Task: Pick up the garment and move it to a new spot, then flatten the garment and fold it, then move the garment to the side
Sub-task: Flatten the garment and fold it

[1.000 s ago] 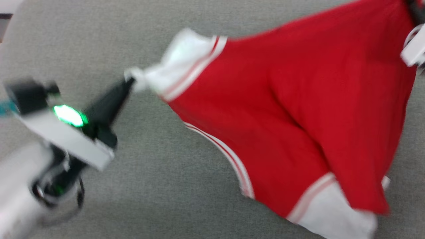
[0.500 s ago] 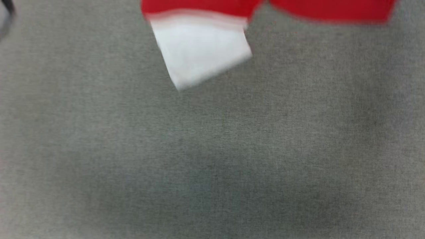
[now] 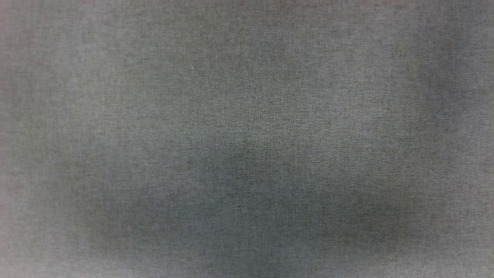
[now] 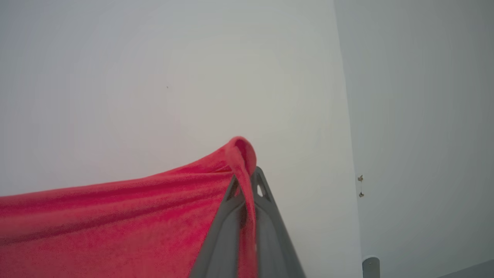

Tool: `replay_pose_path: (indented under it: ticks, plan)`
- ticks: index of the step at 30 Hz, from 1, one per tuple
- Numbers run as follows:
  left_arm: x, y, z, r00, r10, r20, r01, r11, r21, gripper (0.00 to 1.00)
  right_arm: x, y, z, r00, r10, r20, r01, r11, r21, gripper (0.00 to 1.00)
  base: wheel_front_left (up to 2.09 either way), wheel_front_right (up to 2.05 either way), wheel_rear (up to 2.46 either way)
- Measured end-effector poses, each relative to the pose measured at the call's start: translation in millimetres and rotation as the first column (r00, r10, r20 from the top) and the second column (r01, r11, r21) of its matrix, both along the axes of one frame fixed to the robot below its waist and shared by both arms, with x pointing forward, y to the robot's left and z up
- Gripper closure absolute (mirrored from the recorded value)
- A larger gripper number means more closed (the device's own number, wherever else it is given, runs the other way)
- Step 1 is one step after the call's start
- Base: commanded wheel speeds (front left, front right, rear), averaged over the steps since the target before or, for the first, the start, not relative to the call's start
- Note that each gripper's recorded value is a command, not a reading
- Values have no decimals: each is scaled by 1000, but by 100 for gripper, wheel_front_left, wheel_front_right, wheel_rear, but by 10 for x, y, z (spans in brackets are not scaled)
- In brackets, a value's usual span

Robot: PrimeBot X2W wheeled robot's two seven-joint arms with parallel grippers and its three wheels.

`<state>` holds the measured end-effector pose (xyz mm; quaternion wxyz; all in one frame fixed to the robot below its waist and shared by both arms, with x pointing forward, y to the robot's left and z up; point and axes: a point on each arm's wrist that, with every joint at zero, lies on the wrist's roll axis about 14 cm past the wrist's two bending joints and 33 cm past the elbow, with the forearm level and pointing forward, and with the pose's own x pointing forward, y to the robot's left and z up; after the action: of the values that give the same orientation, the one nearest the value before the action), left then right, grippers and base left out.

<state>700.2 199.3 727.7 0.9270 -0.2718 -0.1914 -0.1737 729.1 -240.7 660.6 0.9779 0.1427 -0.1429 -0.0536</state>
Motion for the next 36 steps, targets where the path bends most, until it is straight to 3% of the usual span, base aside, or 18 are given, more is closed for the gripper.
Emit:
replay_pose_path:
  ticks: [5, 10, 19, 28, 36]
  plan:
    - [-94, -70, -695, 989, -70, -129, 63, 996, -57, 100, -4, 46, -654, 991, 24, -130, -28, 999, -30, 100, 0, 0, 0]
    - [-396, -101, -1099, 969, -130, -211, 112, 989, -95, 100, -169, 158, -1053, 972, 88, -219, -96, 995, -28, 100, 0, 0, 0]
    - [-1224, -393, -1587, 910, -267, -318, 227, 961, -159, 100, -957, 255, -1668, 892, 210, -401, -230, 973, -3, 100, 0, 0, 0]
    - [-2056, -527, -1935, 848, -325, -419, 265, 944, -196, 100, -1869, 223, -1767, 837, 245, -490, -260, 965, 38, 100, 0, 0, 0]
    - [-2530, -530, -1889, 839, -342, -423, 262, 936, -236, 100, -2415, 193, -1720, 808, 245, -536, -252, 966, 62, 100, 0, 0, 0]
